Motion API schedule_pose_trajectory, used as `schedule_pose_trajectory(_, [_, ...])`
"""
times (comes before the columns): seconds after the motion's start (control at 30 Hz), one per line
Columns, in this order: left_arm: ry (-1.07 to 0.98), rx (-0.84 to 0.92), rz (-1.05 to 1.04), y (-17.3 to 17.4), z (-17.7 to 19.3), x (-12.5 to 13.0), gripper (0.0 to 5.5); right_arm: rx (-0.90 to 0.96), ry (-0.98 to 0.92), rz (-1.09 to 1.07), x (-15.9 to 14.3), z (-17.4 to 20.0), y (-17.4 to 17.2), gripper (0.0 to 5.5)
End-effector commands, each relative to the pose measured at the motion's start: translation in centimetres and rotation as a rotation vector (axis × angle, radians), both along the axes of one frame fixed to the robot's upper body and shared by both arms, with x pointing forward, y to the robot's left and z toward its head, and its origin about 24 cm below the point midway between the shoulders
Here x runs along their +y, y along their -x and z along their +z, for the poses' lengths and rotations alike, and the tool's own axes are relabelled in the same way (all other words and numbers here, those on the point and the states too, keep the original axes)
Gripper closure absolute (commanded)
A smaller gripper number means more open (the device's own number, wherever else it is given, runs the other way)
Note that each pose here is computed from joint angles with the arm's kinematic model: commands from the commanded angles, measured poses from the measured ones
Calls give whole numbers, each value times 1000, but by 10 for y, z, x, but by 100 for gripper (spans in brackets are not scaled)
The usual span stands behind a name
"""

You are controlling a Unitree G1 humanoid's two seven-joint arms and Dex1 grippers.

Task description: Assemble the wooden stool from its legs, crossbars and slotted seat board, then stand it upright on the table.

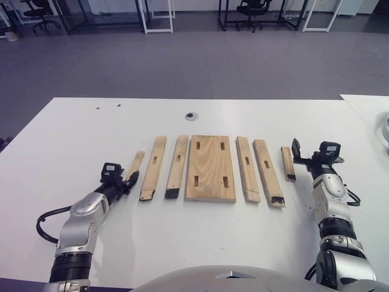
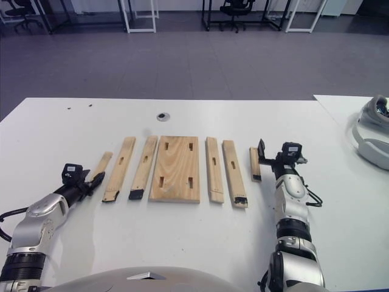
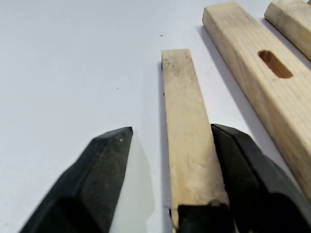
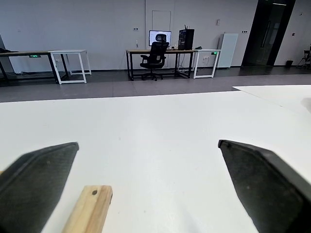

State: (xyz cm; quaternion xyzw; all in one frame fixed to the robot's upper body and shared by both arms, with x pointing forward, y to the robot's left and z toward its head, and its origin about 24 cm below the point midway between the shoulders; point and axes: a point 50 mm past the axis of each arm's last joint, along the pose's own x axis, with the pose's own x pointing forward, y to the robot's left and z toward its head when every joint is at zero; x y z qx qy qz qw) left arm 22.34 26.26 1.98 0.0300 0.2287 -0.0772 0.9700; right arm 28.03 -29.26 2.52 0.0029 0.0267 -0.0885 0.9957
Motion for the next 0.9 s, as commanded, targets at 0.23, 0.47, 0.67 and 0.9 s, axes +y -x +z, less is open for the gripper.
schedule_pose_trajectory(0.23, [-32,9,26,9,-14,13,420,-15,4,130,15,27,-15,10])
schedule_pose_trajectory(0.47, [-47,-608,-284,-74,107,-57,421,-218,-560,590,110,104,-43,10])
schedule_pose_trajectory(0.67, [47,-784,-731,-69,143,-157,421,-293,-950,918,184,165,-42,63])
schedule_pose_trajectory(0.9, [40,-801,-810,-61,145,-167,421,-239,-1020,950,192,167,-37,190])
